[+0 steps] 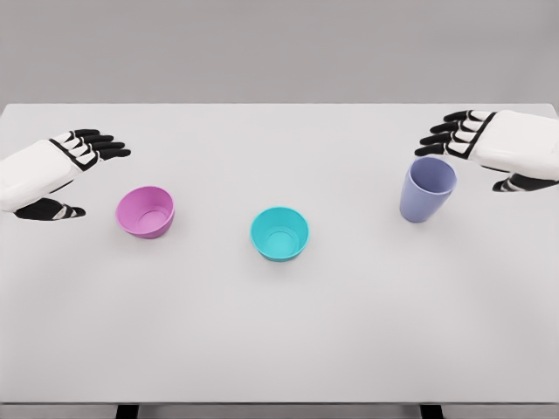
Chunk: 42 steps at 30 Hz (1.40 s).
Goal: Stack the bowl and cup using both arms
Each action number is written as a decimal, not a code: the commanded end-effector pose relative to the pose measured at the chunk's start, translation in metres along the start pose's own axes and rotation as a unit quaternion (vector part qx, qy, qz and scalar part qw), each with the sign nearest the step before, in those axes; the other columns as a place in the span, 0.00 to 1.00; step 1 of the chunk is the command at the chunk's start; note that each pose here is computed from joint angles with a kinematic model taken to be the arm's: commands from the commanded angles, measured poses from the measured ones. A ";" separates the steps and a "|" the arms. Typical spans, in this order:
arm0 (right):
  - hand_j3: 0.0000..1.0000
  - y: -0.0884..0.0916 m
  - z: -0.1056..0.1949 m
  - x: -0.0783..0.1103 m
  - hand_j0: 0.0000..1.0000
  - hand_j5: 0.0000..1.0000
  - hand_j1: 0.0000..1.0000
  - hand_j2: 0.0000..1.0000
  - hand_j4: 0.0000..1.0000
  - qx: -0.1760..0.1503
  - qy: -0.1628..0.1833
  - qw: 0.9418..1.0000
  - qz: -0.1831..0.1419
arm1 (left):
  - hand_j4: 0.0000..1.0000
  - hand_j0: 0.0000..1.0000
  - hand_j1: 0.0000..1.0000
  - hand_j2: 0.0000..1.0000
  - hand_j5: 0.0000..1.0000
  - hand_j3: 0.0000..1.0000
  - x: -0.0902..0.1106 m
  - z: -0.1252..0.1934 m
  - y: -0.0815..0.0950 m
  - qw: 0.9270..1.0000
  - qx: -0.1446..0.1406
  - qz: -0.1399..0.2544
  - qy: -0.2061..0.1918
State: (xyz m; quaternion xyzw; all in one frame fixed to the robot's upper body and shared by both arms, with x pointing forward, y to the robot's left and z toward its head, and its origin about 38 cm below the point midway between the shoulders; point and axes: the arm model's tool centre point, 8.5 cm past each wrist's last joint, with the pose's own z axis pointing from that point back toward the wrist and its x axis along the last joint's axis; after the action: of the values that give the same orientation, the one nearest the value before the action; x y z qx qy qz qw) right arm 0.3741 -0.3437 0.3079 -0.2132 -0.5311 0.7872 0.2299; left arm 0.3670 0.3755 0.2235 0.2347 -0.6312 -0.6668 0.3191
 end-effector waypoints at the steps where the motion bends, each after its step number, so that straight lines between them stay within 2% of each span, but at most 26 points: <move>1: 1.00 -0.002 0.001 0.000 1.00 1.00 1.00 1.00 1.00 -0.004 -0.001 1.000 -0.003 | 1.00 1.00 1.00 1.00 1.00 1.00 0.000 0.000 0.001 1.000 0.002 0.002 0.000; 5: 1.00 -0.014 0.010 -0.004 1.00 1.00 1.00 1.00 1.00 -0.033 0.010 0.999 -0.003 | 1.00 1.00 1.00 1.00 1.00 1.00 0.000 0.000 0.000 1.000 0.003 0.003 0.001; 6: 1.00 -0.022 0.018 -0.008 1.00 1.00 1.00 1.00 1.00 -0.044 0.021 0.999 0.004 | 1.00 1.00 1.00 1.00 1.00 1.00 -0.001 0.000 0.002 1.000 0.004 0.002 0.002; 9: 1.00 -0.032 0.029 -0.013 1.00 1.00 1.00 1.00 1.00 -0.056 0.032 0.998 0.008 | 1.00 1.00 1.00 1.00 1.00 1.00 -0.007 0.000 0.015 1.000 0.009 -0.013 0.008; 10: 1.00 -0.033 0.033 -0.015 1.00 1.00 1.00 1.00 1.00 -0.054 0.038 0.998 0.009 | 1.00 1.00 1.00 1.00 1.00 1.00 -0.009 -0.002 0.021 1.000 -0.005 -0.017 0.006; 12: 1.00 -0.029 0.037 -0.014 1.00 1.00 1.00 1.00 1.00 -0.040 0.040 0.998 0.010 | 1.00 1.00 1.00 1.00 1.00 1.00 -0.007 -0.012 0.027 0.998 -0.068 -0.011 -0.011; 13: 1.00 -0.028 0.041 -0.016 1.00 1.00 1.00 1.00 1.00 -0.030 0.045 0.998 0.012 | 1.00 1.00 1.00 1.00 1.00 1.00 0.005 -0.019 0.030 0.993 -0.114 0.001 -0.044; 14: 1.00 -0.027 0.042 -0.017 1.00 1.00 1.00 1.00 1.00 -0.031 0.047 0.998 0.010 | 1.00 1.00 1.00 1.00 1.00 1.00 0.010 -0.025 0.035 0.993 -0.107 0.003 -0.059; 16: 1.00 -0.042 0.047 -0.020 1.00 1.00 1.00 1.00 1.00 -0.045 0.056 0.997 0.025 | 1.00 1.00 1.00 1.00 1.00 1.00 0.028 -0.051 0.046 0.988 -0.104 0.010 -0.112; 17: 1.00 -0.051 0.051 -0.020 1.00 1.00 1.00 1.00 1.00 -0.053 0.060 0.996 0.035 | 1.00 1.00 1.00 1.00 1.00 1.00 0.037 -0.064 0.046 0.984 -0.113 0.014 -0.137; 19: 1.00 -0.055 0.052 -0.020 1.00 1.00 1.00 1.00 1.00 -0.057 0.061 0.996 0.040 | 1.00 1.00 1.00 1.00 1.00 1.00 0.049 -0.078 0.043 0.977 -0.134 0.019 -0.167; 21: 1.00 -0.062 0.055 -0.021 1.00 1.00 1.00 1.00 1.00 -0.063 0.065 0.995 0.049 | 1.00 1.00 1.00 1.00 1.00 1.00 0.052 -0.077 0.040 0.973 -0.148 0.029 -0.176; 22: 1.00 -0.060 0.053 -0.021 1.00 1.00 1.00 1.00 1.00 -0.063 0.063 0.995 0.045 | 1.00 1.00 1.00 1.00 1.00 1.00 0.051 -0.076 0.037 0.972 -0.156 0.041 -0.169; 24: 1.00 -0.060 0.048 -0.020 1.00 1.00 1.00 1.00 1.00 -0.074 0.057 0.995 0.041 | 1.00 1.00 1.00 1.00 1.00 1.00 0.048 -0.076 0.037 0.975 -0.168 0.058 -0.130; 26: 1.00 -0.061 0.041 -0.017 1.00 1.00 1.00 1.00 1.00 -0.067 0.049 0.996 0.046 | 1.00 1.00 1.00 1.00 1.00 1.00 0.044 -0.074 0.029 0.975 -0.185 0.073 -0.102; 28: 1.00 -0.044 0.023 -0.014 1.00 1.00 1.00 1.00 1.00 -0.047 0.028 0.998 0.029 | 1.00 1.00 1.00 1.00 1.00 1.00 0.040 -0.074 0.028 0.975 -0.190 0.075 -0.085; 30: 1.00 -0.044 0.019 -0.012 1.00 1.00 1.00 1.00 1.00 -0.048 0.023 0.998 0.028 | 1.00 1.00 1.00 1.00 1.00 1.00 0.037 -0.075 0.025 0.975 -0.195 0.084 -0.064; 37: 1.00 -0.038 0.021 -0.012 1.00 1.00 1.00 1.00 1.00 -0.035 0.025 0.999 0.026 | 1.00 1.00 1.00 1.00 1.00 1.00 0.036 -0.076 0.010 0.972 -0.223 0.055 -0.051; 42: 1.00 -0.039 0.028 -0.014 1.00 1.00 1.00 1.00 1.00 -0.022 0.032 0.999 0.033 | 1.00 1.00 1.00 1.00 1.00 1.00 0.036 -0.078 0.005 0.971 -0.229 0.049 -0.049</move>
State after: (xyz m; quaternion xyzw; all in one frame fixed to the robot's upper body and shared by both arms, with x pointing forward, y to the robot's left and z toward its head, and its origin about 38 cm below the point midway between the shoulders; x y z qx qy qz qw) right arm 0.3749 -0.3574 0.3535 -0.2588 -0.5366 0.7742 0.2138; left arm 0.3988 0.2959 0.2266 0.0900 -0.4903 -0.7864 0.3647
